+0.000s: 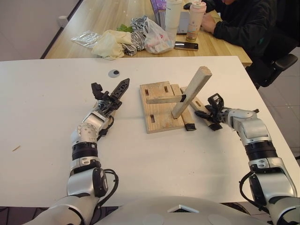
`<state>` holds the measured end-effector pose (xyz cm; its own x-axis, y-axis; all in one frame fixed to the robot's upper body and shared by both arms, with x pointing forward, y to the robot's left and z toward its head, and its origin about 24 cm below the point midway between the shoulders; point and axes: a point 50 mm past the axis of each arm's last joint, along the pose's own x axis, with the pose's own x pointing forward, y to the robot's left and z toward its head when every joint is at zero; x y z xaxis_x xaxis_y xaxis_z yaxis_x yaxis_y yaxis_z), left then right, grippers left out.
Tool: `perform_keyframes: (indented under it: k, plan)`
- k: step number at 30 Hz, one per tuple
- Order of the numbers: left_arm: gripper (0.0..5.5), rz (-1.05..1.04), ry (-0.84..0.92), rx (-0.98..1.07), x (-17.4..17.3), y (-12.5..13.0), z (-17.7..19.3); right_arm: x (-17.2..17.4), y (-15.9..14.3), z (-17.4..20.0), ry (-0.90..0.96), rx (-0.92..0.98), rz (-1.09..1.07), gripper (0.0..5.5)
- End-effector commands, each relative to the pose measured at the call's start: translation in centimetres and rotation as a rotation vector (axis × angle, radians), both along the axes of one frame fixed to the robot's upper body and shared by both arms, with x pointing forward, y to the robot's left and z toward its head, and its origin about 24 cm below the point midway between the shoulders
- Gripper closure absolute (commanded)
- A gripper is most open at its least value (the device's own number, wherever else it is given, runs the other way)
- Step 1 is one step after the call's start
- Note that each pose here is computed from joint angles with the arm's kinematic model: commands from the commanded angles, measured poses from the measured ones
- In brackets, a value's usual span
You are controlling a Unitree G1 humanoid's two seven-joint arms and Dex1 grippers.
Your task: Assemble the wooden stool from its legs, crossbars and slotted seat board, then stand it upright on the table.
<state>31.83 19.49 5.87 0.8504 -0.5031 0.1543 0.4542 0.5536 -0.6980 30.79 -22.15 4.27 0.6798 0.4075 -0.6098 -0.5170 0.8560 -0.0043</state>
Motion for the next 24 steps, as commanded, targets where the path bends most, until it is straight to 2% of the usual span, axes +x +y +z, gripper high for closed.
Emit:
perform_keyframes:
  k: [1, 3, 7, 10, 13, 18, 24]
  plan:
    - [1.76, 0.020, -0.144, 0.227, 0.6, -0.2, 2.4, 1.4, -1.0, 2.6, -0.080, 0.044, -0.066, 3.44]
    - [1.76, 0.010, -0.244, 0.263, 0.8, -0.4, 4.7, 2.4, -1.1, 4.6, -0.143, 0.129, -0.105, 3.44]
    - [1.76, -0.063, -0.396, 0.209, 1.3, -1.5, 10.0, 4.5, -0.1, 11.5, -0.372, 0.403, -0.082, 3.45]
    - [1.76, -0.244, -0.467, 0.114, 0.8, -3.7, 12.7, 3.9, 1.5, 16.6, -0.502, 0.606, 0.121, 3.45]
    - [1.76, -0.379, -0.475, 0.007, 0.5, -5.5, 14.4, 2.1, 2.7, 20.1, -0.481, 0.864, 0.344, 3.45]
    - [1.76, -0.502, -0.487, -0.064, -0.1, -8.4, 15.9, -0.5, 5.0, 20.8, -0.343, 1.010, 0.564, 3.45]
    - [1.76, -0.591, -0.494, -0.103, -1.2, -10.6, 16.4, -1.8, 6.9, 19.7, -0.239, 0.951, 0.653, 3.45]
